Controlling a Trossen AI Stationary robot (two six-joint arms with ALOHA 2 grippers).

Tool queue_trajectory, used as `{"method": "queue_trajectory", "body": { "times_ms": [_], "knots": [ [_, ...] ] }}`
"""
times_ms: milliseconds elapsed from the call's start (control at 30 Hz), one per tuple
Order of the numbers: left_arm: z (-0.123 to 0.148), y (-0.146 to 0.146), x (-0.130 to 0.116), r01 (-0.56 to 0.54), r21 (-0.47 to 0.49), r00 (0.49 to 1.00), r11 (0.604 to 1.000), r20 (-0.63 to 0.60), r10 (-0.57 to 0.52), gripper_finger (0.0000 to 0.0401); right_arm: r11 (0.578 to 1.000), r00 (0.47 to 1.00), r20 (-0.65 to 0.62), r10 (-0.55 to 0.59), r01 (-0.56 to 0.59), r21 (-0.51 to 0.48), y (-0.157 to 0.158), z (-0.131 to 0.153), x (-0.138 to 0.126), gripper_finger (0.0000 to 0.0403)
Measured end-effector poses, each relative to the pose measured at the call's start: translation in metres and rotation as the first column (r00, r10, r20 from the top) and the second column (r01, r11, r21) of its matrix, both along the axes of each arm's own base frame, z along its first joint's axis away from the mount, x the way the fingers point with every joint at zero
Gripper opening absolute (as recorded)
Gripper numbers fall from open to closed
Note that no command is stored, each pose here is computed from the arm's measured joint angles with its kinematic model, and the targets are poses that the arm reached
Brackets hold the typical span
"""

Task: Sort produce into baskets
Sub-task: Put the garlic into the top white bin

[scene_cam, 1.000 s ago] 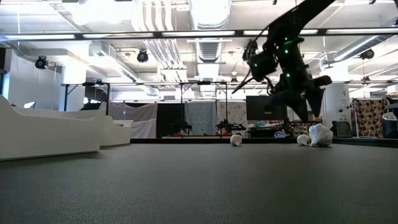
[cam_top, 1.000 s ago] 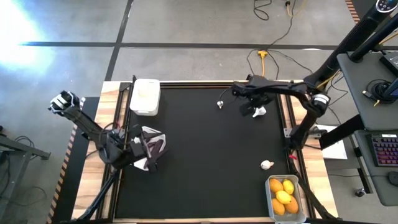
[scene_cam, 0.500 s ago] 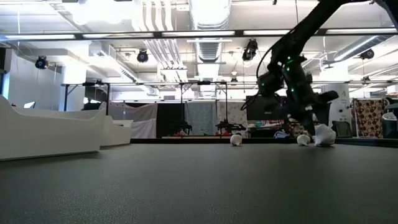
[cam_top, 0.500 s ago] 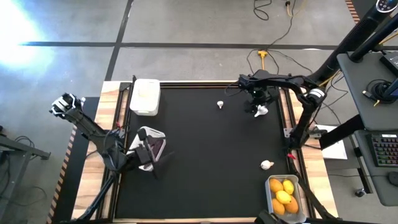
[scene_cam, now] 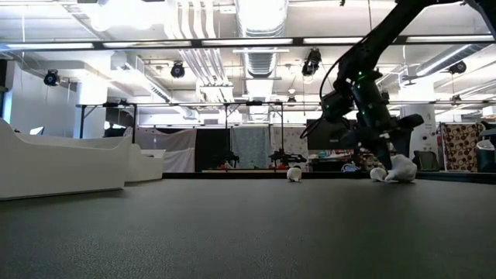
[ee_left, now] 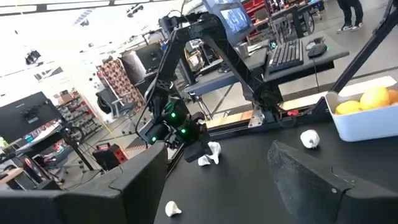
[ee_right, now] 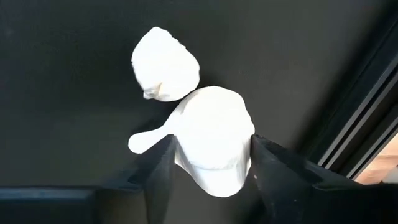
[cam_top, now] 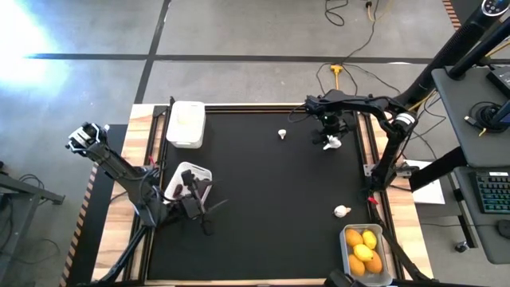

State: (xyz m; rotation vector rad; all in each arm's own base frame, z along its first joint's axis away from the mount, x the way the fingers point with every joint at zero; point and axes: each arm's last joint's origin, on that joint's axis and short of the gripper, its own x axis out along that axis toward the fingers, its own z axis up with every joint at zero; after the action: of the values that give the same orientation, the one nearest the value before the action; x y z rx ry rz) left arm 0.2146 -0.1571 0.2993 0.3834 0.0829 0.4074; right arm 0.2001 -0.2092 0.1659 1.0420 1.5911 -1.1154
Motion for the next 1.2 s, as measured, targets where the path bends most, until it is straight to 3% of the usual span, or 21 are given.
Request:
{"method": "queue_trajectory", "body": {
  "times_ms": [233, 433, 600, 733, 867, 967, 1067, 1200],
  "knots": [
    [-0.006, 0.014, -0.006, -0.03, -0.023, 1.0, 0.999, 0.008, 0.03, 0.026, 0.996, 0.996, 0.012, 0.092, -0.092, -0.003, 0.012, 0.003, 0.011, 0.0119],
    [-0.019, 0.035, -0.01, -0.1, -0.053, 0.995, 0.994, 0.008, 0.1, 0.026, 0.976, 0.973, 0.079, 0.216, -0.213, -0.053, 0.043, 0.02, 0.037, 0.011],
    [-0.034, 0.043, -0.013, 0.097, -0.057, 0.995, 0.994, -0.024, -0.098, 0.026, 0.929, 0.916, 0.18, 0.358, -0.33, -0.169, 0.082, 0.031, 0.072, 0.0126],
    [-0.041, 0.05, -0.011, 0.213, -0.103, 0.976, 0.972, -0.02, -0.216, 0.026, 0.848, 0.782, 0.355, 0.512, -0.394, -0.354, 0.113, 0.032, 0.113, 0.0121],
    [-0.052, 0.062, -0.008, 0.169, -0.142, 0.984, 0.975, -0.034, -0.175, 0.0257, 0.716, 0.544, 0.479, 0.689, -0.413, -0.563, 0.138, 0.035, 0.153, 0.0116],
    [-0.058, 0.073, -0.007, 0.123, -0.176, 0.991, 0.977, -0.032, -0.131, 0.0248, 0.597, 0.366, 0.478, 0.799, -0.379, -0.707, 0.147, 0.036, 0.178, 0.0119],
    [-0.065, 0.083, -0.008, 0.088, -0.227, 0.995, 0.97, -0.024, -0.096, 0.024, 0.529, 0.292, 0.445, 0.846, -0.371, -0.763, 0.151, 0.026, 0.191, 0.0123],
    [-0.077, 0.095, -0.005, 0.142, -0.319, 0.98, 0.937, -0.087, -0.178, 0.0235, 0.493, 0.274, 0.411, 0.869, -0.424, -0.76, 0.156, 0.004, 0.199, 0.0122]
  ]
}}
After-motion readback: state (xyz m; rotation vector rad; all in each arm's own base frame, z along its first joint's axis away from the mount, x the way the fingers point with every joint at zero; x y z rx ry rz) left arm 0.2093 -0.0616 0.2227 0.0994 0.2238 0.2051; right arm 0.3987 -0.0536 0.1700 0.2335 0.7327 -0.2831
